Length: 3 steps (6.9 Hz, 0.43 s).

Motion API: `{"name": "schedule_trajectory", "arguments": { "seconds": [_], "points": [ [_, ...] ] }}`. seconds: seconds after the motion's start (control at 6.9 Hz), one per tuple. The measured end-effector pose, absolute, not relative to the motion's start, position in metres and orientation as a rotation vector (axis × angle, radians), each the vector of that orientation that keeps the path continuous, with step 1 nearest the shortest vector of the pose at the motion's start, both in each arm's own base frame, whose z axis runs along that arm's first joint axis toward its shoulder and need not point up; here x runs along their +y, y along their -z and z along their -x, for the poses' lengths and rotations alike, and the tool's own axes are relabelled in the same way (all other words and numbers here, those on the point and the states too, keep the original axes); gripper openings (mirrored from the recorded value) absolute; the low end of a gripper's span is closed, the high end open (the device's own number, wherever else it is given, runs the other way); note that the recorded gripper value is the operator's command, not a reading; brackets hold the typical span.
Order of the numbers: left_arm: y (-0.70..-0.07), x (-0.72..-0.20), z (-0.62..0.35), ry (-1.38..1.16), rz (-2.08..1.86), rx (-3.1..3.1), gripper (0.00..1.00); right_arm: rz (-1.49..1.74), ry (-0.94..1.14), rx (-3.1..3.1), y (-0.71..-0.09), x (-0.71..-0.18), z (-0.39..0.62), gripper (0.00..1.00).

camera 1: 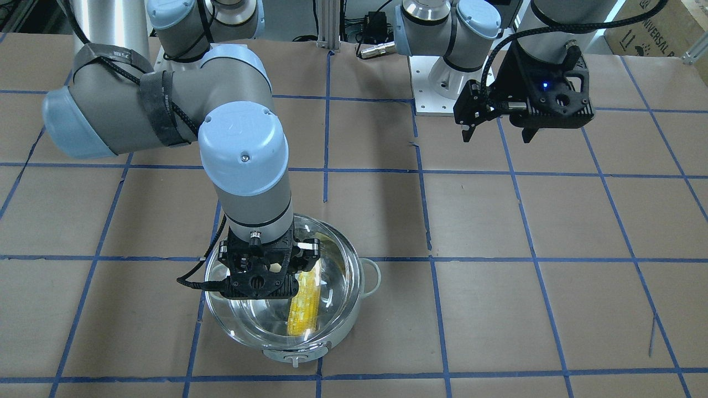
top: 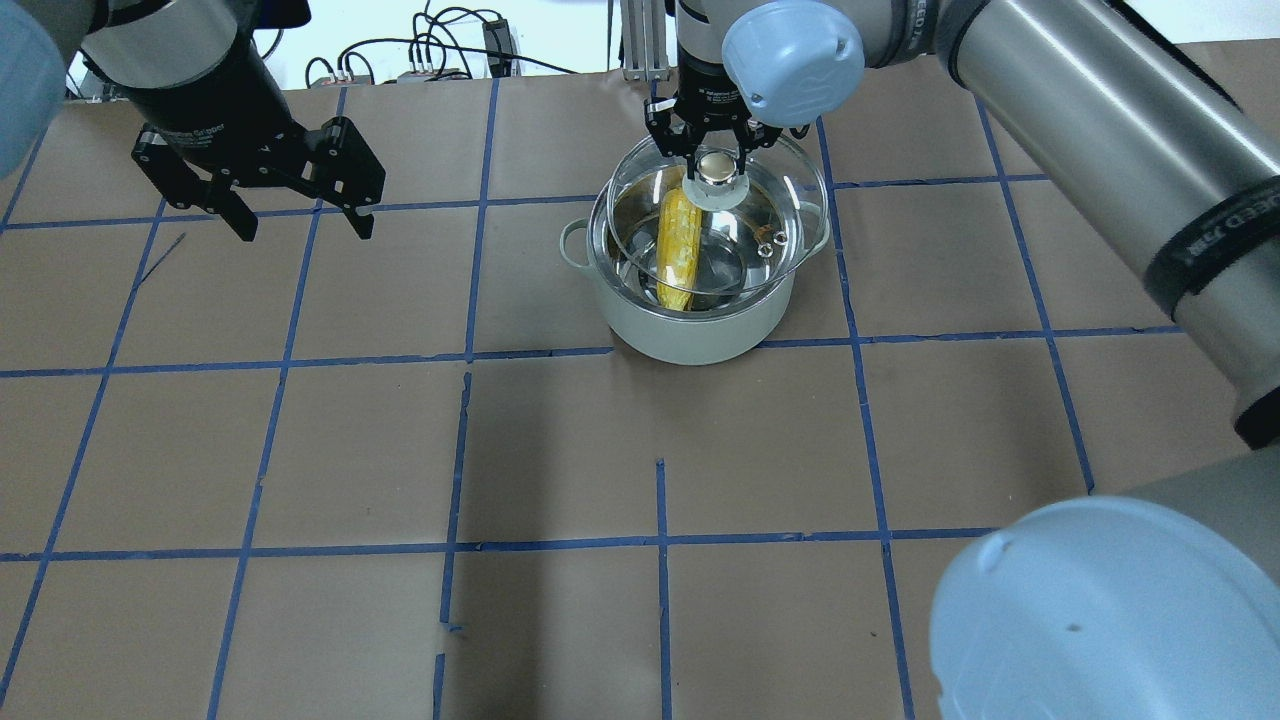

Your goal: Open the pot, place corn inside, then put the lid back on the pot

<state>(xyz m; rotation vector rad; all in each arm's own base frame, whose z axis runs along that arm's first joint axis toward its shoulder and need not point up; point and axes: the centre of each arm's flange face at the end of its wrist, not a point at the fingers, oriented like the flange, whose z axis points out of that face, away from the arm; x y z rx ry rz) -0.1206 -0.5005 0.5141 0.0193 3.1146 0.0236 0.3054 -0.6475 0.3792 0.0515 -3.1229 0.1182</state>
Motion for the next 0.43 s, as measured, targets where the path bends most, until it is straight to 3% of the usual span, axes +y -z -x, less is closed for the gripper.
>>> {"name": "schedule_trajectory", "arguments": {
  "seconds": [0.43],
  "points": [
    [-0.5151,-0.5082,0.1188,0.003,-0.061,3.117,1.00,-0.055,-0.117,-3.124,-0.3745,-0.6458,-0.3111,0.06]
  ]
}}
